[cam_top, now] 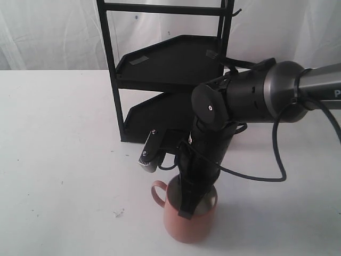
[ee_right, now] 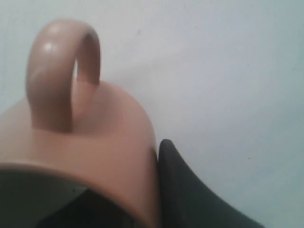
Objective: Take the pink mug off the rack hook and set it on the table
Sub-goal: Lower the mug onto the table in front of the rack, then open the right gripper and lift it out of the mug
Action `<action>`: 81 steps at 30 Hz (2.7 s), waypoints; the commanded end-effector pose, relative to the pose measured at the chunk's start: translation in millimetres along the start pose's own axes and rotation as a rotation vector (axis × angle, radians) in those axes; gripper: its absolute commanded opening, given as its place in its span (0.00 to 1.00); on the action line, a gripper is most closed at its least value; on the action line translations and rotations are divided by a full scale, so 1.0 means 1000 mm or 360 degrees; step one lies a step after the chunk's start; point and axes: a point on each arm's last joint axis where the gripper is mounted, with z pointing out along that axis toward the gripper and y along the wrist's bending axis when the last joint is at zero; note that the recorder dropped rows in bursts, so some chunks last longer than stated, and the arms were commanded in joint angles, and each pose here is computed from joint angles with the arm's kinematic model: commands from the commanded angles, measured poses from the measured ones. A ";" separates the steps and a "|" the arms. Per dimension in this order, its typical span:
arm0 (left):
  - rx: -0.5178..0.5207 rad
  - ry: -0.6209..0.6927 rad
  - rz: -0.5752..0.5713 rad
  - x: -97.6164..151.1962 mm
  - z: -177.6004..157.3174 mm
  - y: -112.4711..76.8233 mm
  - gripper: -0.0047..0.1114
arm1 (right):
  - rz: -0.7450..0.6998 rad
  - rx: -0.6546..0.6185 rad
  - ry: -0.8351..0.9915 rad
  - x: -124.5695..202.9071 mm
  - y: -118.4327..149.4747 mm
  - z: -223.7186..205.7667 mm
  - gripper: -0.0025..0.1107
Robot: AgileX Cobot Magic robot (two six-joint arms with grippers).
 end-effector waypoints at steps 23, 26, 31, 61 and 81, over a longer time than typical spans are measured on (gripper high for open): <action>-0.0003 0.0003 -0.0009 0.001 0.000 0.000 0.04 | 0.0030 -0.0031 0.0008 0.001 0.002 0.000 0.20; -0.0003 0.0003 -0.0009 0.001 0.000 0.000 0.04 | 0.0033 -0.0029 0.0005 0.001 0.002 0.000 0.20; -0.0003 0.0003 -0.0009 0.001 0.000 0.000 0.04 | 0.0028 -0.0008 -0.0025 0.001 0.003 -0.011 0.20; -0.0003 0.0003 -0.0009 0.001 0.000 0.000 0.04 | 0.0470 0.0197 -0.0875 0.093 0.085 -0.200 0.02; -0.0003 0.0003 -0.0009 0.001 0.000 0.000 0.04 | 0.0928 0.0218 -0.1709 0.231 0.169 -0.174 0.02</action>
